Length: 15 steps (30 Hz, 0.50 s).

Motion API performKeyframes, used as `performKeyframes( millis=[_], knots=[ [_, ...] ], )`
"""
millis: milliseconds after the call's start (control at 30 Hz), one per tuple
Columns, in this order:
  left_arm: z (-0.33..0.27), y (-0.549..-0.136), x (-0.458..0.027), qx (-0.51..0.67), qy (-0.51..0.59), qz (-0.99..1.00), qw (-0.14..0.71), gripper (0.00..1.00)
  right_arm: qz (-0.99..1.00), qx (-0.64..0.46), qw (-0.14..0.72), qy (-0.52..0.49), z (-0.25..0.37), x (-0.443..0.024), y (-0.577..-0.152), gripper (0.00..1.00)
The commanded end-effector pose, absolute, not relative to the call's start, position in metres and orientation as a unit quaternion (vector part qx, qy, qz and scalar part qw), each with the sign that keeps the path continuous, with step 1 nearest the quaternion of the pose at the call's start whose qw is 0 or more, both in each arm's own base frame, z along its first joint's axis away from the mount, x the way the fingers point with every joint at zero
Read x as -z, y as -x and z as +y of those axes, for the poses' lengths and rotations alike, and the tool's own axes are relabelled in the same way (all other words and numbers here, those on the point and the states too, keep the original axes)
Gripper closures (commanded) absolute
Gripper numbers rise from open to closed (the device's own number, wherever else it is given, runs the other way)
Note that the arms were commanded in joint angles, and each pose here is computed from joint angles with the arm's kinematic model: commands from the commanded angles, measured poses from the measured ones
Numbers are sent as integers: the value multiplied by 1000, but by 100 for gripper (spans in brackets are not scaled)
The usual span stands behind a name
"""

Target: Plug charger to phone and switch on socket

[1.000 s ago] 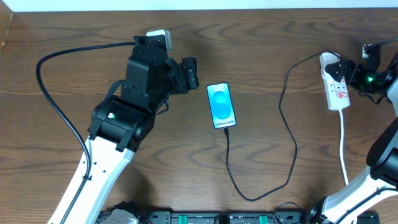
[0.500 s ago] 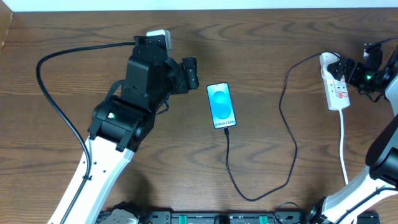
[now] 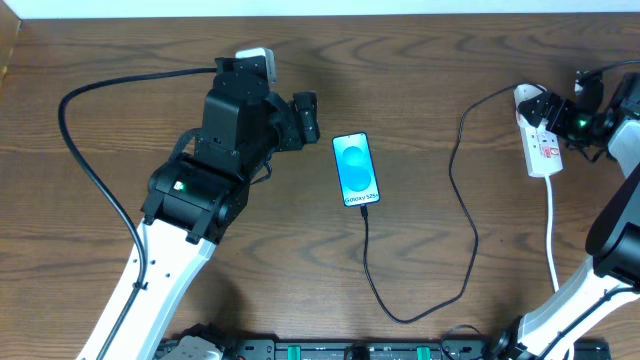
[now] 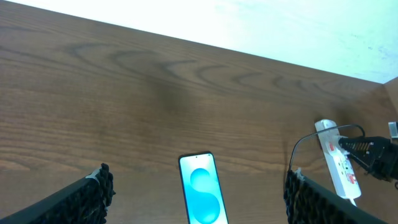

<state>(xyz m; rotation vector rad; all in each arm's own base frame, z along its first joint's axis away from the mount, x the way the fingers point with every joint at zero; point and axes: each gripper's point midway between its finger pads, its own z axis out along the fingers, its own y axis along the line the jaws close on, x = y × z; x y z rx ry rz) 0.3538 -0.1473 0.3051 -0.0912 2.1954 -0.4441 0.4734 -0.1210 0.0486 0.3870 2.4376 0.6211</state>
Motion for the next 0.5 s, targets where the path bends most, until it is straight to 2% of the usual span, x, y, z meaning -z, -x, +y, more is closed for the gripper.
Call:
performKeyframes(
  millis=[0,467],
  knots=[
    [-144,-354,-308,170,34,881,441,11,912,-261,281,-144,-104,-45,-474,1],
    [-144,-354,-308,170,34,881,441,11,916,-267,259,-153,-100,-40,-467,1]
  ],
)
